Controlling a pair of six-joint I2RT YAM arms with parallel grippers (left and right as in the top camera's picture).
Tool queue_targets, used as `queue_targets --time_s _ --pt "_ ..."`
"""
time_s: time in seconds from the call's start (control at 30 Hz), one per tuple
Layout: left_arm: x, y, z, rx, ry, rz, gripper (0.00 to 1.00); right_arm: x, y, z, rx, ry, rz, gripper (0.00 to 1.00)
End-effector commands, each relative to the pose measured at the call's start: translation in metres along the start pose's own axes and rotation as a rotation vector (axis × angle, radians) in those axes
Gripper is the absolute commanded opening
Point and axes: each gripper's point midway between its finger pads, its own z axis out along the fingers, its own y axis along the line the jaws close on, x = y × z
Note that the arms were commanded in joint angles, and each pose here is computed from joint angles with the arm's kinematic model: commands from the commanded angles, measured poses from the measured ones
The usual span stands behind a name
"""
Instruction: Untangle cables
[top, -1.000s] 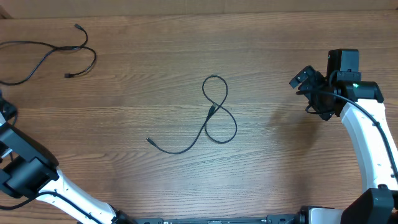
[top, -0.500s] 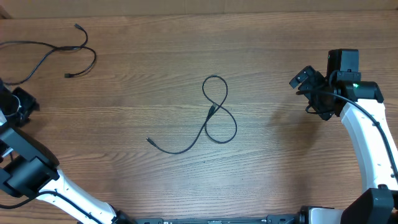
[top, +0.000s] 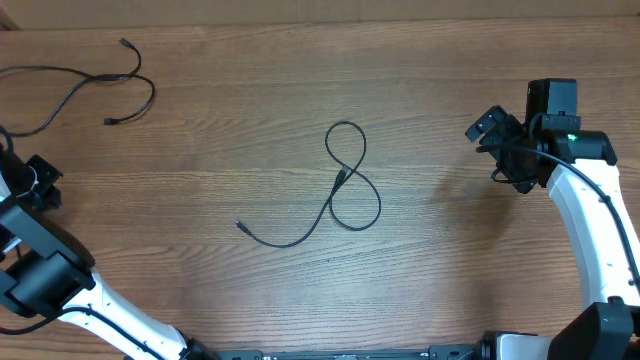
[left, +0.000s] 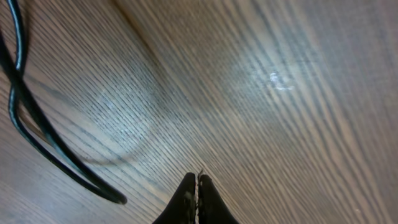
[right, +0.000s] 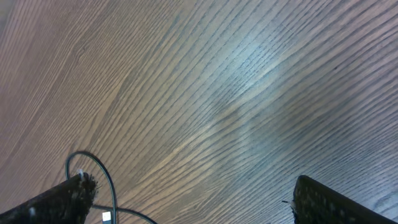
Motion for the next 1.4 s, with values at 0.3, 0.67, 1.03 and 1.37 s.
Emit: queue_targets --time_s 0.3,0.67,1.03,1.37 --pt "0.018 0.049 0.054 -0.208 0.04 -0.009 0.04 -0.005 0.0 -0.005 -0.005 -0.024 0.004 1.0" --pt "0.021 0.106 0.047 -0.409 0.028 -0.181 0.04 -0.005 0.0 -0.005 -0.005 -0.024 0.004 1.0" --pt "0.015 0.11 0.046 -0.387 0.009 -0.207 0.04 -0.005 0.0 -0.005 -0.005 -0.024 0.004 1.0" --pt "-0.008 0.077 -0.018 -0.187 -0.011 -0.271 0.04 -0.005 0.0 -0.005 -0.005 -0.024 0.004 1.0"
